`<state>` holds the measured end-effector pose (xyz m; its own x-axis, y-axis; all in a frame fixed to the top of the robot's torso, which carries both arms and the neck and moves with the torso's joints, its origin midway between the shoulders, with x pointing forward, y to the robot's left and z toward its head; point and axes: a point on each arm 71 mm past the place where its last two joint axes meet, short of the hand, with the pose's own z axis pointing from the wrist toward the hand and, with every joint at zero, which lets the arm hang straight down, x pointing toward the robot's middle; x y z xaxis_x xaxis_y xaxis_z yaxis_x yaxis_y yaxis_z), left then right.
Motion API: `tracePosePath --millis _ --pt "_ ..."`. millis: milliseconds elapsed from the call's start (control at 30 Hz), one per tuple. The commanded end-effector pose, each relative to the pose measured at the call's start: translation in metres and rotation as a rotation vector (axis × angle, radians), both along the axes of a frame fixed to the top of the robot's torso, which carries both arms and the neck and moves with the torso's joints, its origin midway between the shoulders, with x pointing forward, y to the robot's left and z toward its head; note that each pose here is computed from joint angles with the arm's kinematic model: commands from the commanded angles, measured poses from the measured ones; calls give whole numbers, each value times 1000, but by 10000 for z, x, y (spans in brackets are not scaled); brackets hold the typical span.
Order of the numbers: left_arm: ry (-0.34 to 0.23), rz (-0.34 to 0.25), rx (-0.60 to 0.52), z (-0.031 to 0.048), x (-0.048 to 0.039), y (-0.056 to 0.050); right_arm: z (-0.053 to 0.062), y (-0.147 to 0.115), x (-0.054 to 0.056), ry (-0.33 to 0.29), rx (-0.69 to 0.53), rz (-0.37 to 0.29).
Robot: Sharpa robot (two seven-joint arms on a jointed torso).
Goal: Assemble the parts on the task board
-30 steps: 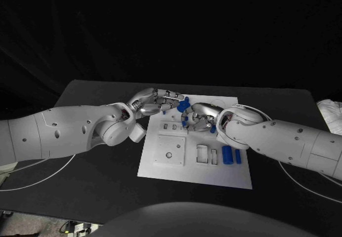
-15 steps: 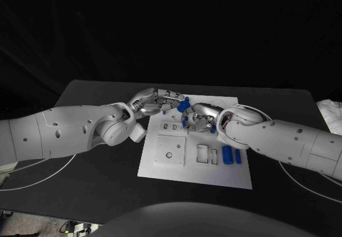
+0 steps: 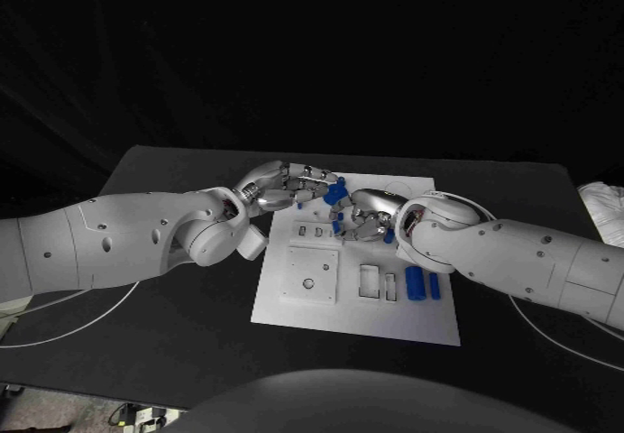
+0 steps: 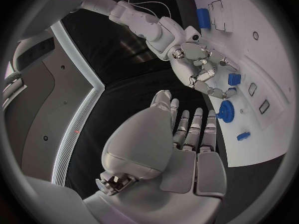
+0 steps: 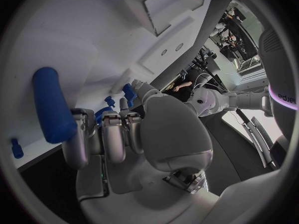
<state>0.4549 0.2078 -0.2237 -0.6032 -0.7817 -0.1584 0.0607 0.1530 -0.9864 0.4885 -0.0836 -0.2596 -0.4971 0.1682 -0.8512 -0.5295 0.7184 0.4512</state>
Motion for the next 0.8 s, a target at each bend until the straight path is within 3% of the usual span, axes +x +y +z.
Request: tracePosePath --millis 33,267,467,800 --pt "-5 -14 -10 12 -6 -24 1 -1 -4 -13 -1 11" --pt "-49 6 -23 40 7 -5 86 -57 31 -73 75 -7" --pt "-114 63 -17 75 30 23 216 -116 55 -106 134 -20" --pt "-220 168 70 107 61 94 499 -317 147 -84 264 -69"
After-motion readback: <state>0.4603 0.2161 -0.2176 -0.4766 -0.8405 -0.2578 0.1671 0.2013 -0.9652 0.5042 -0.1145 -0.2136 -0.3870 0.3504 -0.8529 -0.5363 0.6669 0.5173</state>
